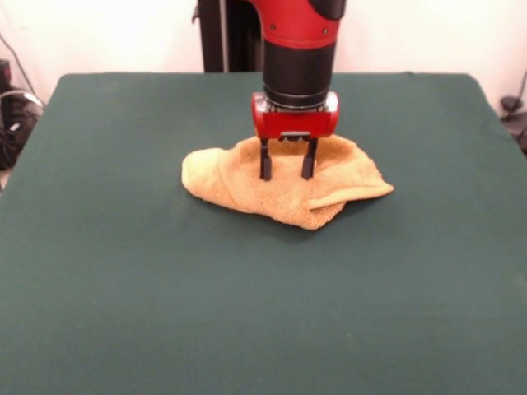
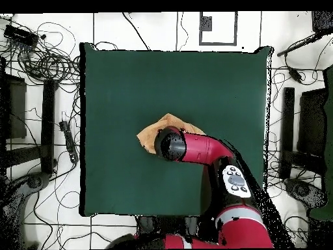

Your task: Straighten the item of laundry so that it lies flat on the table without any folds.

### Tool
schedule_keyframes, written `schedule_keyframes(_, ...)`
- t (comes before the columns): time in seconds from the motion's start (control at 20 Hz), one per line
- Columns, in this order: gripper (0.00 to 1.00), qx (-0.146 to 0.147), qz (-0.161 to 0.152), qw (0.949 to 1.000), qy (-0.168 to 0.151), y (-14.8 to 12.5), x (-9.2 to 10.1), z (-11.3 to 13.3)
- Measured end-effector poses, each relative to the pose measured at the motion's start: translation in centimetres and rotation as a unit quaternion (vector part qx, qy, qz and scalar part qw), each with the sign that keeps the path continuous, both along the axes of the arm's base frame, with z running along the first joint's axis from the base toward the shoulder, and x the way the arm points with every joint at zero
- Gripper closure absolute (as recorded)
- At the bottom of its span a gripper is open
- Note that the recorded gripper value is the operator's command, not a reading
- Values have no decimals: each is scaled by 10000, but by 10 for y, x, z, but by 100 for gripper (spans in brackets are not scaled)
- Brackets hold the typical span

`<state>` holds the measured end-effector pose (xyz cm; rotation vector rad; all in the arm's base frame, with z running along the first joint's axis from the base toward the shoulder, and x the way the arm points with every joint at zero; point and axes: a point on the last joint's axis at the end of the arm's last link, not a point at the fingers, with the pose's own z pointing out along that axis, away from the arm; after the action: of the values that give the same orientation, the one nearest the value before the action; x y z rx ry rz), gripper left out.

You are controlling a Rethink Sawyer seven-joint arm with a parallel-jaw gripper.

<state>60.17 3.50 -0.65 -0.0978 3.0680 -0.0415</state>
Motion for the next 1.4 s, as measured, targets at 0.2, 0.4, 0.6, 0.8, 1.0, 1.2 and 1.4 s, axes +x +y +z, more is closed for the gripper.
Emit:
schedule_keyframes(0.2, 0, 7, 6, 10000, -64, 2, -8, -2)
schedule_keyframes(0.4, 0, 1, 7, 9998, -220, 3, -11, -4)
schedule_keyframes(0.6, 0, -1, -6, 9994, -343, 3, -15, -7)
schedule_keyframes(0.8, 0, -5, -7, 9990, -448, 3, -16, -8)
schedule_keyframes(1.0, 0, -7, -10, 9987, -505, 4, -18, -9)
schedule_keyframes(1.2, 0, -8, -13, 9984, -563, 4, -20, -9)
schedule_keyframes(1.4, 0, -12, -16, 9981, -608, 4, -21, -10)
